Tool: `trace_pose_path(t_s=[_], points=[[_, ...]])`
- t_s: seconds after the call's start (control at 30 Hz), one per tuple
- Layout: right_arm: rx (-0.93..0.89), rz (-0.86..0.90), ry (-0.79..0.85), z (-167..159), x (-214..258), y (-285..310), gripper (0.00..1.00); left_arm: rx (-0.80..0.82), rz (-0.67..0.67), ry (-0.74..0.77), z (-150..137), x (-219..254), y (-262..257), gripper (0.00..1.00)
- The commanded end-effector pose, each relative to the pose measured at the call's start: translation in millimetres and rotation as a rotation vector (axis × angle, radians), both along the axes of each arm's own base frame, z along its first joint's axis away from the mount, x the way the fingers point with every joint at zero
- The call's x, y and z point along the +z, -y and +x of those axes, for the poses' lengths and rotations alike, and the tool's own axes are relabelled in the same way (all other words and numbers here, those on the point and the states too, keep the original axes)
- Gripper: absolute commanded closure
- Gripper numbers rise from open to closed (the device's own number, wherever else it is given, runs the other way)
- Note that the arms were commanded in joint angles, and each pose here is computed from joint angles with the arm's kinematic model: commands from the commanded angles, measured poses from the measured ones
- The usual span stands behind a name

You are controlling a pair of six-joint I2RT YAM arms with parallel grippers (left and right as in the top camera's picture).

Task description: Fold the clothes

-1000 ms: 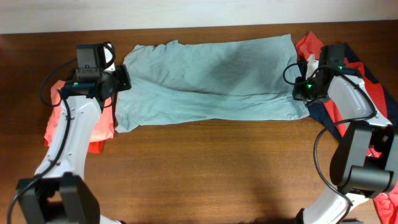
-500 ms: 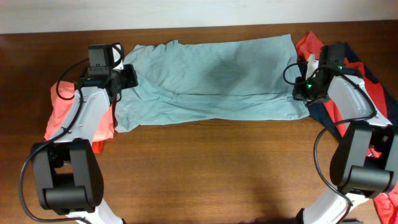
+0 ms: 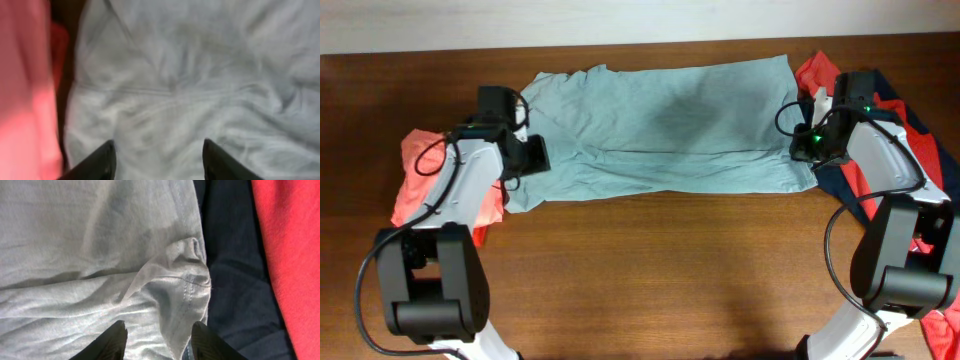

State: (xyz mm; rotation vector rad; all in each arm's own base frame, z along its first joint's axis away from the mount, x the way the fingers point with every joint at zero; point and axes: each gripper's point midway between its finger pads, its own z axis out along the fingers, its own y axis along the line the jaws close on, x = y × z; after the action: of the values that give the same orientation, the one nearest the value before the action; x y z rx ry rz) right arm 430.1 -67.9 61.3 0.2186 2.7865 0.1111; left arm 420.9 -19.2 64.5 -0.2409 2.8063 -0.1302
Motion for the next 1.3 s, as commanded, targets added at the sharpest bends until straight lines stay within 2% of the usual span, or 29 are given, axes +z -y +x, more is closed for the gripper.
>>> trace_pose_path(t_s=[0.0,0.27,0.47,0.63,0.77,0.9,0.93,1.03,1.17,1.27], points=[[-0.003,-0.002,0.007,0,1,3,0.53,-0.011,0.010,-0.052,-11,-11,7,0.45],[-0.013,-0.017,-0.040,-5,-14,7,0.53,-0.012,0.021,-0.150,-31,-47,6,0.50],[-0.014,-0.011,-0.089,-9,-35,7,0.53,-0.012,0.023,-0.180,-28,-75,6,0.49],[-0.049,-0.096,-0.117,-11,-43,23,0.54,-0.012,0.024,-0.198,-28,-88,6,0.49],[-0.059,-0.072,-0.063,0,-24,26,0.53,-0.015,0.025,-0.210,-31,-89,6,0.49],[-0.051,0.046,0.080,26,23,26,0.53,-0.015,0.025,-0.210,-30,-89,6,0.49],[-0.053,0.069,0.109,31,33,28,0.59,-0.014,0.025,-0.210,-30,-89,5,0.49],[-0.181,0.086,0.165,39,48,58,0.96,-0.015,0.025,-0.210,-31,-89,5,0.49],[-0.227,0.092,0.142,34,34,79,0.96,-0.015,0.024,-0.210,-31,-89,6,0.49],[-0.184,0.136,0.091,29,13,73,0.96,-0.015,0.024,-0.210,-31,-89,6,0.49]])
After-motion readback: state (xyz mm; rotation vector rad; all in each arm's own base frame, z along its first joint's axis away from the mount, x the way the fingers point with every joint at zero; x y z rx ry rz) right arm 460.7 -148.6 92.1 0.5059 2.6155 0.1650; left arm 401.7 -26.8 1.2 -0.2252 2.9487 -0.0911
